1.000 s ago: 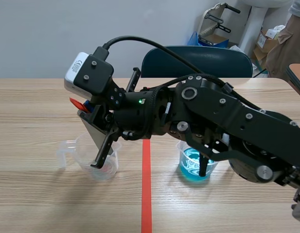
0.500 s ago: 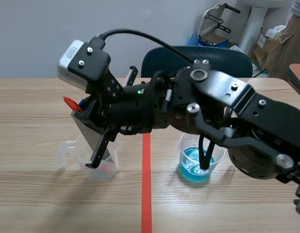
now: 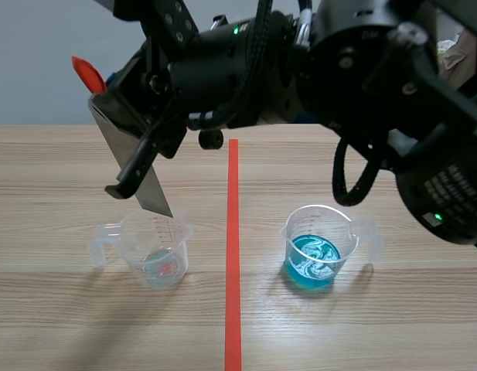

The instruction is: Do the redox reaction experiment

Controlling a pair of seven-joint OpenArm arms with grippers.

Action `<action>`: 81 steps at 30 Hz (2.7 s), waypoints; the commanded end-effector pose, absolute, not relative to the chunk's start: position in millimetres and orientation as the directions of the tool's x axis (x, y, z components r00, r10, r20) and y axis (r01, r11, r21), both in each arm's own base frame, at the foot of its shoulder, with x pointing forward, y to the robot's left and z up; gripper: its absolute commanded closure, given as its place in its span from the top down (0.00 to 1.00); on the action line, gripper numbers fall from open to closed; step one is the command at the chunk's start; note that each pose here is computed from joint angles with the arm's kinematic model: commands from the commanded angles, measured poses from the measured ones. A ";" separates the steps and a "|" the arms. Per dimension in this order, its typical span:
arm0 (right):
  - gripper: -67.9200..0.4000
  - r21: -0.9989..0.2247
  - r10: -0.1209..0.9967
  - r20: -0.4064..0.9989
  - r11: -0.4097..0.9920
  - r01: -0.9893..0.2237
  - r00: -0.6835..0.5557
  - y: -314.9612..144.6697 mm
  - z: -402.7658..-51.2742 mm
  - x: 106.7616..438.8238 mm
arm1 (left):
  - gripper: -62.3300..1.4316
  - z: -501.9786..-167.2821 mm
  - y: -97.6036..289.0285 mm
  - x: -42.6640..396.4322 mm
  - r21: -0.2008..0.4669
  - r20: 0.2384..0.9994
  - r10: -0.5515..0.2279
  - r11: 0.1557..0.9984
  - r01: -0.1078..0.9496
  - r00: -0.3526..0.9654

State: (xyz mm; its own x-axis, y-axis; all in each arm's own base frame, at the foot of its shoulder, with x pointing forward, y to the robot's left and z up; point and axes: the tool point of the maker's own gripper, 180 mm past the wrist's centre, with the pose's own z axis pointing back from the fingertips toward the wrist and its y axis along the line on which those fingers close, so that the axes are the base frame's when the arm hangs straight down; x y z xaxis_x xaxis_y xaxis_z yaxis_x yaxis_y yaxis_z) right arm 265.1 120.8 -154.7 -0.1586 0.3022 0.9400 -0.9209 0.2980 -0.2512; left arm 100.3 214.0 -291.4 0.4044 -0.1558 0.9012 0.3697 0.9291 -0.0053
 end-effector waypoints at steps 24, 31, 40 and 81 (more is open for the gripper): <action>0.02 -0.192 0.200 0.970 0.270 -0.943 -0.140 121.4 -103.9 260.0 | 1.00 -286.2 210.7 107.1 -0.005 0.913 -0.149 0.926 0.376 0.380; 0.01 -0.192 0.200 0.970 0.270 -0.943 -0.140 121.4 -104.0 260.0 | 1.00 -286.2 210.7 107.2 -0.006 0.913 -0.149 0.927 0.376 0.379; 0.01 -0.192 0.201 0.970 0.270 -0.943 -0.139 121.4 -104.2 260.0 | 1.00 -289.3 211.2 105.9 -0.005 0.905 -0.156 0.926 0.377 0.395; 0.01 -0.192 0.200 0.970 0.270 -0.943 -0.140 121.4 -104.0 260.0 | 1.00 -292.4 211.7 104.5 0.017 0.897 -0.186 0.922 0.388 0.402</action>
